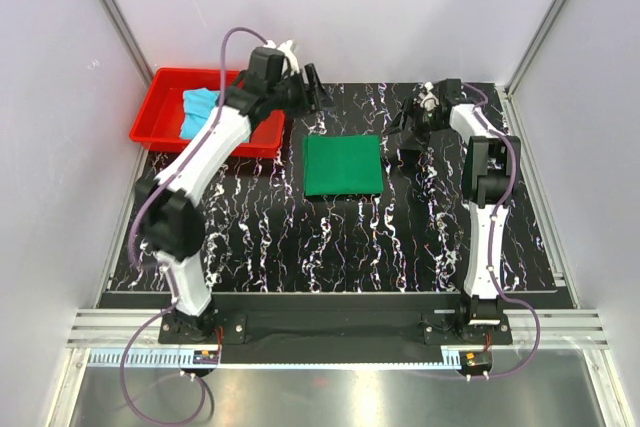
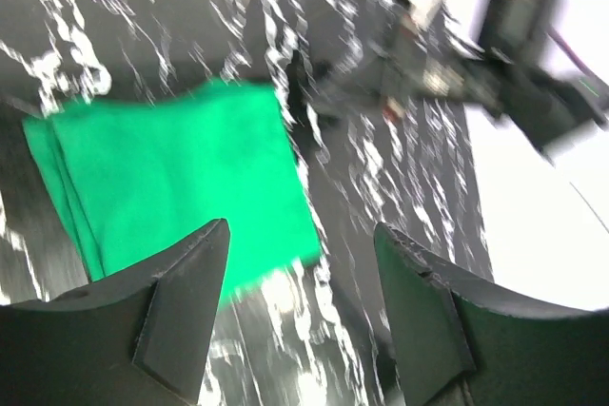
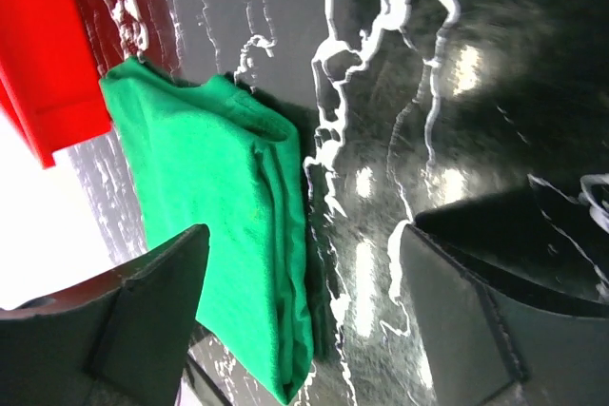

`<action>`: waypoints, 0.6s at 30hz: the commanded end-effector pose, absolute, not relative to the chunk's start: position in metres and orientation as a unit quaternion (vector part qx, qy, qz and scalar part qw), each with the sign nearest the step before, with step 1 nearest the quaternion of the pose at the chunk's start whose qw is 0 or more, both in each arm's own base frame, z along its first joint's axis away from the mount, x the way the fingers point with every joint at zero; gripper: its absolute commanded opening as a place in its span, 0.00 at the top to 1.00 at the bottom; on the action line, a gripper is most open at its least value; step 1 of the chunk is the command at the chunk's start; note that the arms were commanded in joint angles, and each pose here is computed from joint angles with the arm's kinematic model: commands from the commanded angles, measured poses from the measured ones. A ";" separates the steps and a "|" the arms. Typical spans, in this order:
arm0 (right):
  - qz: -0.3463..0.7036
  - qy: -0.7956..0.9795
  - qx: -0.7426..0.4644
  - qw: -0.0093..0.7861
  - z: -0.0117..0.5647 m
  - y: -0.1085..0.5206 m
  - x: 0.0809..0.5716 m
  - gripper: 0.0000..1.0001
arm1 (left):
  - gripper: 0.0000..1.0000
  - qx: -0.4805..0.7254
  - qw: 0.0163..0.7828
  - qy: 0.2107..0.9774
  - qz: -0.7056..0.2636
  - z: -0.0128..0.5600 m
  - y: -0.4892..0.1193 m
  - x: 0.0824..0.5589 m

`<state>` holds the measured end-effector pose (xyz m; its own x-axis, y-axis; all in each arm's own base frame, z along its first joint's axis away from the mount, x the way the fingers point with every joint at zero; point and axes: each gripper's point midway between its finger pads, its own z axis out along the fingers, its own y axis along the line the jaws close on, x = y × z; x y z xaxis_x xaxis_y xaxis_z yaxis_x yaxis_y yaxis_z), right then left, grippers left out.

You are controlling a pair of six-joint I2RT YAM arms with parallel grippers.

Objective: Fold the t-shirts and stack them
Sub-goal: Neatly place the folded tshirt to the corner

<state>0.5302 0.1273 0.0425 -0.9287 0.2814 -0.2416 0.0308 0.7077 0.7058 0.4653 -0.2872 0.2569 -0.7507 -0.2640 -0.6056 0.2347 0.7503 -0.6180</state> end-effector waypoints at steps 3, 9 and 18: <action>0.420 0.895 0.047 0.146 0.024 0.148 0.526 0.21 | 0.33 0.058 0.338 0.871 -0.352 0.283 -0.274 0.361; 0.421 0.897 0.038 0.126 0.012 0.166 0.523 0.24 | 0.33 0.060 0.315 0.877 -0.358 0.279 -0.247 0.280; 0.426 0.896 0.054 0.116 0.000 0.175 0.530 0.34 | 0.32 0.027 0.298 0.888 -0.350 0.278 -0.215 0.228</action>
<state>0.5317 0.1746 0.0343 -0.9609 0.1979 -0.1934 -0.0437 0.5817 0.8122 0.2364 -0.2215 0.2683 -0.8280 -0.1361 -0.5440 0.2676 0.7566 -0.5966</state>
